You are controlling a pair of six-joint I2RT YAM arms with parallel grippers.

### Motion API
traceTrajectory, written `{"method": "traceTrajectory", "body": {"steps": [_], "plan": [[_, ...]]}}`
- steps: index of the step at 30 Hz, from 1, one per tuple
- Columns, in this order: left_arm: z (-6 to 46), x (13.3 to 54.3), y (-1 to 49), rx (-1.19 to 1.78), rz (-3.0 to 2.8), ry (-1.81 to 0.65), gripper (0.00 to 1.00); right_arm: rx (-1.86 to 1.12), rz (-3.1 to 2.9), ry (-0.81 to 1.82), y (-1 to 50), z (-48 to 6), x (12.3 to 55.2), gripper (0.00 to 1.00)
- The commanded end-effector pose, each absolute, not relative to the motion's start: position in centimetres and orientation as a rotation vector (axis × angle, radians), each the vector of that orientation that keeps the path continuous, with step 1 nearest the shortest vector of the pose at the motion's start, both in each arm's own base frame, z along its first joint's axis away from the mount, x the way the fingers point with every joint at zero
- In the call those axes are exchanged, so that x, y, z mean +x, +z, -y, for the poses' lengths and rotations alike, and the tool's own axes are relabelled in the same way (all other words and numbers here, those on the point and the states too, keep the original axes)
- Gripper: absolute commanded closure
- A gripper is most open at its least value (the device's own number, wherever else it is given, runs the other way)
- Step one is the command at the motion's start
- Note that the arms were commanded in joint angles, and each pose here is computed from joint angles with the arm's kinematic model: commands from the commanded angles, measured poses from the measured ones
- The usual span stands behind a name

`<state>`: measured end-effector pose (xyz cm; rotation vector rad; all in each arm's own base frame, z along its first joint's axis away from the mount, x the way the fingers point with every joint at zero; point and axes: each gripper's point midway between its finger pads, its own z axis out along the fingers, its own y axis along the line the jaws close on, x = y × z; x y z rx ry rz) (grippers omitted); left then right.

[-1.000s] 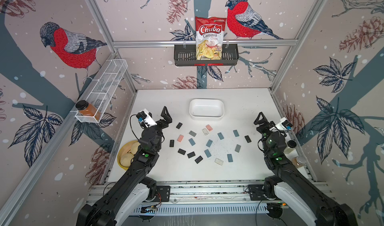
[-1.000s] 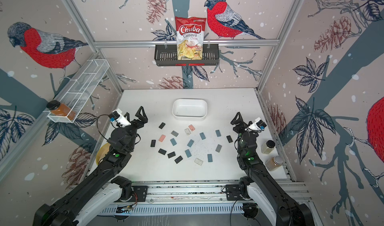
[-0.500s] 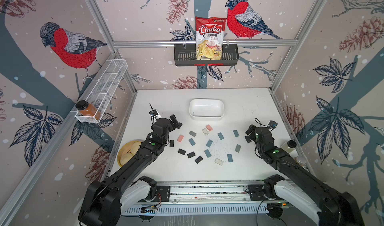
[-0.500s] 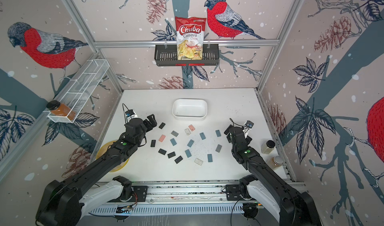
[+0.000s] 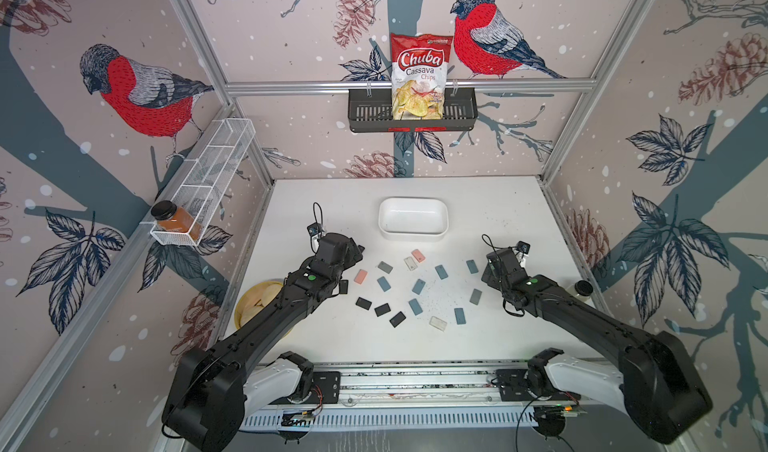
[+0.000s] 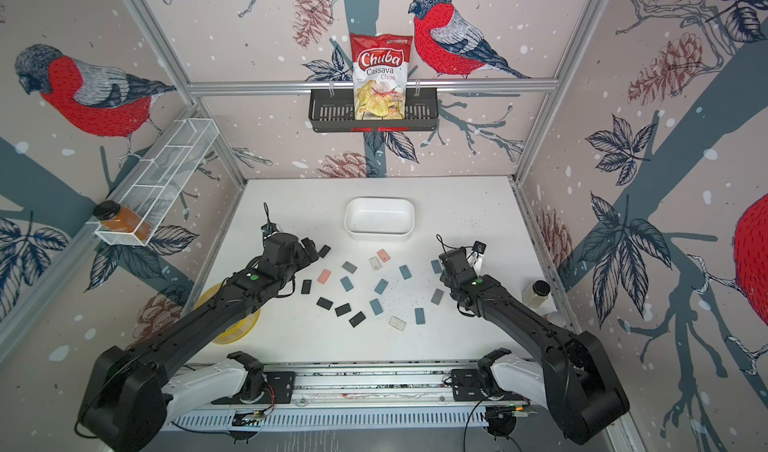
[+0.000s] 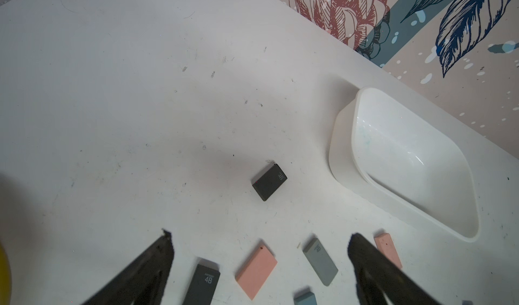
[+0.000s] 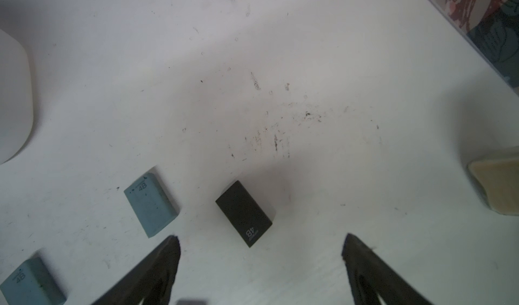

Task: Put the eraser in the storage box
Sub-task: Pick up the eraser from the center of the board.

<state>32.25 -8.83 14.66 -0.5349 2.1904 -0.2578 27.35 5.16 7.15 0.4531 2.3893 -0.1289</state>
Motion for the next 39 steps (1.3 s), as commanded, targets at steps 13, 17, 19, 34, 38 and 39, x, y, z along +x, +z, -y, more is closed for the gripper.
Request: {"method": "traceTrajectory", "body": {"steps": [13, 17, 19, 34, 38, 39], "plan": [[8.5, 30.9, 12.6, -0.54, -2.265, -0.213, 0.03, 0.338, -2.552, -0.031, 4.1, -6.3, 27.9, 0.2], [8.6, 30.9, 12.2, -0.535, -2.278, -0.206, 0.04, 0.318, -2.571, -0.016, 3.7, -6.7, 27.8, 0.21], [8.7, 31.0, 12.2, -0.529, -2.282, -0.202, 0.04, 0.315, -2.576, -0.014, 3.6, -6.7, 27.9, 0.21], [9.5, 31.2, 12.0, -0.496, -2.309, -0.19, 0.05, 0.337, -2.642, 0.028, 2.2, -6.2, 28.6, 0.34], [9.5, 31.2, 11.9, -0.49, -2.311, -0.184, 0.05, 0.314, -2.645, 0.031, 2.2, -6.6, 28.5, 0.34], [9.6, 31.2, 11.8, -0.487, -2.314, -0.183, 0.05, 0.31, -2.647, 0.03, 2.1, -6.7, 28.5, 0.35]]}}
